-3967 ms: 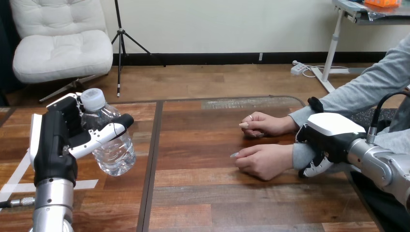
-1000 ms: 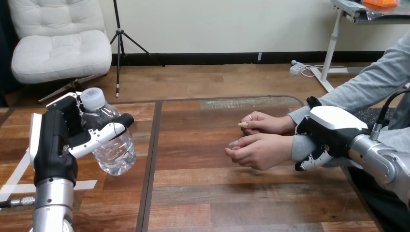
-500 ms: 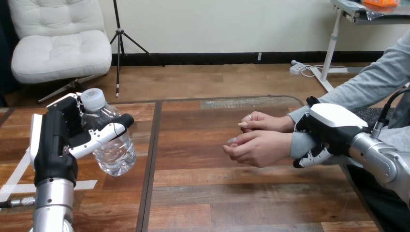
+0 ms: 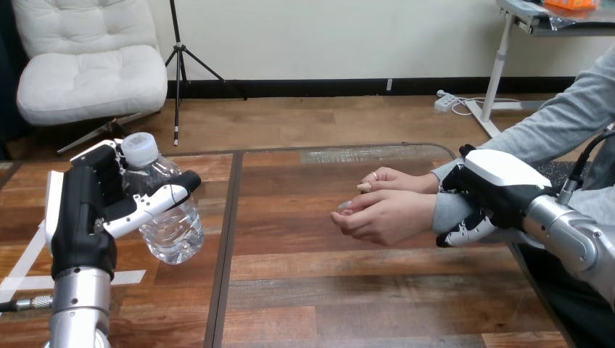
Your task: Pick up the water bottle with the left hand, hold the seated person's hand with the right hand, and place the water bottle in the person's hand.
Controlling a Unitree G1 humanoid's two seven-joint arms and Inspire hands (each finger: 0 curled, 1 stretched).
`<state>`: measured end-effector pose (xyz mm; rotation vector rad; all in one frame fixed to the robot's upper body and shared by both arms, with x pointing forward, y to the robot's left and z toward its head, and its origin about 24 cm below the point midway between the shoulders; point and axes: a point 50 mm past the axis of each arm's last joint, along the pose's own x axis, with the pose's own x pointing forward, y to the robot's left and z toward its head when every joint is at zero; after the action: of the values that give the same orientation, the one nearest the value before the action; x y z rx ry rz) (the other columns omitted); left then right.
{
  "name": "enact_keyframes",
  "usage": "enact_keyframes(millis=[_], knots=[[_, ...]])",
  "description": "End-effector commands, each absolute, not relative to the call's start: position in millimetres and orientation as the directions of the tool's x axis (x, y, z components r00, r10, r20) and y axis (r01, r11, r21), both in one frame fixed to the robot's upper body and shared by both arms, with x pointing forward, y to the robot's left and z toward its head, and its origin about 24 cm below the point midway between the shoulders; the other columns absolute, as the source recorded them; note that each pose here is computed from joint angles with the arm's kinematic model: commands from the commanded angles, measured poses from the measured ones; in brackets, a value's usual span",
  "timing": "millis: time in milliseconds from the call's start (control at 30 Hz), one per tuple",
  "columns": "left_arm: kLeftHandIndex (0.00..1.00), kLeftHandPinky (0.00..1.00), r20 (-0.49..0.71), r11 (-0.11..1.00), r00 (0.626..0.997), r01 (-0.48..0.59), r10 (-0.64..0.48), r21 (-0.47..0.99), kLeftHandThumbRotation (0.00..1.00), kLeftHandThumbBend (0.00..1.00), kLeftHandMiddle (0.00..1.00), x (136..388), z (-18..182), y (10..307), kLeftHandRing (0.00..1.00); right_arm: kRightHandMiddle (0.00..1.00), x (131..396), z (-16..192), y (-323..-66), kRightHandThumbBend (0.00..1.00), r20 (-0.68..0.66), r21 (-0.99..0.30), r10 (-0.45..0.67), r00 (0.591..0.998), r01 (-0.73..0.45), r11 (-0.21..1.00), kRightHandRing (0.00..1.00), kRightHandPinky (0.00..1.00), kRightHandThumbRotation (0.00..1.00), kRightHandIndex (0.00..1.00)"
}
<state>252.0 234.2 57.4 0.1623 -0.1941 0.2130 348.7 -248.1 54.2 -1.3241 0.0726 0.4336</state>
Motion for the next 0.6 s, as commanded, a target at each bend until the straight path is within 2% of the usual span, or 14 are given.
enact_keyframes(millis=[0, 567], knots=[[0.39, 0.28, 0.314, 0.968, 0.937, -0.207, 0.155, 0.140, 0.00, 0.70, 0.39, 265, 83, 228, 0.34, 0.34, 372, 107, -237, 0.62, -0.113, -0.952, 0.311, 0.944, -0.193, 0.238, 0.27, 0.22, 0.00, 0.33], [0.39, 0.29, 0.318, 0.967, 0.938, -0.197, 0.138, 0.160, 0.00, 0.69, 0.39, 276, 82, 225, 0.34, 0.34, 373, 110, -235, 0.62, -0.095, -0.948, 0.326, 0.940, -0.185, 0.258, 0.28, 0.24, 0.00, 0.33]])
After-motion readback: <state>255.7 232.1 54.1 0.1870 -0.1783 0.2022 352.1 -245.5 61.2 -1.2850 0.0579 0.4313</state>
